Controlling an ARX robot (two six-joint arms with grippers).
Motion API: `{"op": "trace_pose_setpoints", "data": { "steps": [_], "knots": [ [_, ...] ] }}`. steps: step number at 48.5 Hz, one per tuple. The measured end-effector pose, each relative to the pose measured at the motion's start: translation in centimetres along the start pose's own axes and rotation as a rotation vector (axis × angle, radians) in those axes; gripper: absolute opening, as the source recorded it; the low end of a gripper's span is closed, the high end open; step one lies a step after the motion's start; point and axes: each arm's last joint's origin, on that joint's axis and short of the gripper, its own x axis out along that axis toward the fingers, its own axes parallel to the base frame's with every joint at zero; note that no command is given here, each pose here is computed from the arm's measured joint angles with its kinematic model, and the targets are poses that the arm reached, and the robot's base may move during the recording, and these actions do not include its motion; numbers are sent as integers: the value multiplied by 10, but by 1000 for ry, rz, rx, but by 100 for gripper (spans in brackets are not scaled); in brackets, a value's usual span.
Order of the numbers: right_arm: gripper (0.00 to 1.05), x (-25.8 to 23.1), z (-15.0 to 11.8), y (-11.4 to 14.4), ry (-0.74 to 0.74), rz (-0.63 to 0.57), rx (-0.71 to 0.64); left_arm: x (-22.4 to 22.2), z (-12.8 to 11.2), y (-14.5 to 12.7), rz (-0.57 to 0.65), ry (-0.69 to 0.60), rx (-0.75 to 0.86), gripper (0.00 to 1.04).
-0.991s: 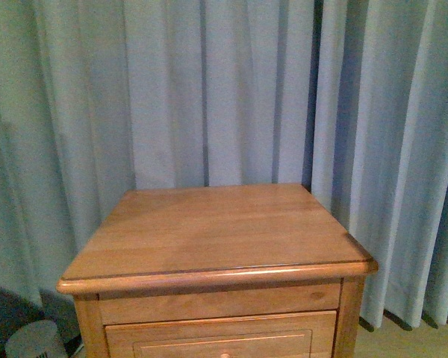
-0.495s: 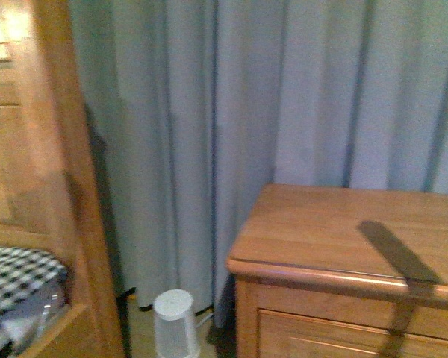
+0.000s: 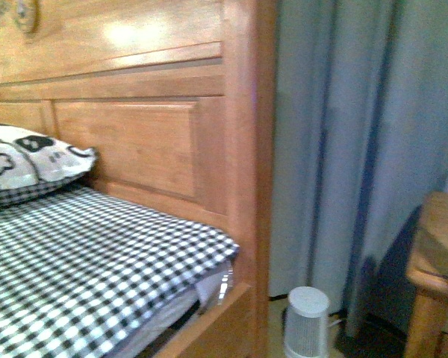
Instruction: Clean up trash
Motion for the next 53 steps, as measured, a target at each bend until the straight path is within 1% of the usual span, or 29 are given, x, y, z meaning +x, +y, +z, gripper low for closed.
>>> {"op": "trace_pose_setpoints", "data": {
  "steps": [33, 40, 41, 45, 46, 47, 49, 51, 53],
  "knots": [
    [21, 0, 0, 0, 2, 4, -1, 0, 0, 0, -3, 0, -2, 28],
    [21, 0, 0, 1, 4, 19, -1, 0, 0, 1, 28, 3, -6, 28],
    [21, 0, 0, 1, 4, 14, -1, 0, -1, 1, 24, 11, -19, 28],
    [21, 0, -1, 0, 5, 0, -2, 3, 2, 6, -1, 210, -192, 28],
    [21, 0, -1, 0, 5, 0, -2, 3, 3, 7, -4, 235, -213, 28],
    [21, 0, -1, 0, 5, 0, -2, 3, 4, 11, 0, 304, -263, 28],
    [21, 0, -1, 0, 5, 0, -2, 3, 3, 17, 3, 378, -317, 28],
    [21, 0, 0, 0, -2, 1, 1, 8, 0, 23, 3, 423, -326, 28],
    [21, -1, 1, 0, -4, 0, 2, 15, -1, 30, -13, 436, -300, 28]
  ]
}}
